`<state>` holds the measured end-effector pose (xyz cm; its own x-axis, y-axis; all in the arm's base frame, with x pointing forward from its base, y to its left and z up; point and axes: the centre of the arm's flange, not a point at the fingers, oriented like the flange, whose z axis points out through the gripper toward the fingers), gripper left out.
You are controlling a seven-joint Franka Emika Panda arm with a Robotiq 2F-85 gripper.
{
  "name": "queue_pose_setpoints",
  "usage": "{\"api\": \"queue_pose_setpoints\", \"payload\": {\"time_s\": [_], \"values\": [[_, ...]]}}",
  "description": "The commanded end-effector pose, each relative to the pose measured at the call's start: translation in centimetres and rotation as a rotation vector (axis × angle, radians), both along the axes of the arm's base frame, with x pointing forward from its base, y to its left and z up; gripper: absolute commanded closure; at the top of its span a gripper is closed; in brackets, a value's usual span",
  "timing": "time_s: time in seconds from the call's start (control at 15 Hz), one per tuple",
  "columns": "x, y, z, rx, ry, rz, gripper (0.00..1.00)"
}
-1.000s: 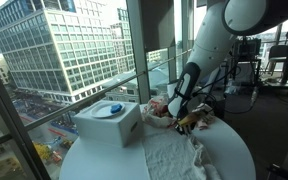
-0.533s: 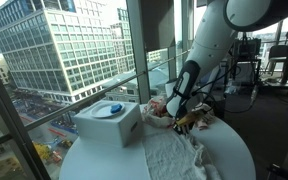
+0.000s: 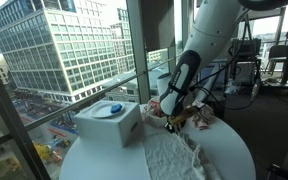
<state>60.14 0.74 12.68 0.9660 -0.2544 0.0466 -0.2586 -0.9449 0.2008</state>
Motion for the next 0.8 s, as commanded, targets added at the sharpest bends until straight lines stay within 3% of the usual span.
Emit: {"api": "queue_pose_setpoints", "payload": {"time_s": [0.0,0.2,0.67,0.73], "values": [[-0.3,2.3,0.4,-0.035,-0.015,0.043,0.91],[0.7,3.2,-0.9,-0.068,-0.020,0.055,0.91],[2.0,3.3,-2.9,-0.046,-0.008,0.040,0.91],[2.0,3.2,-3.1,-0.044,0.001,0.040,0.65]]}}
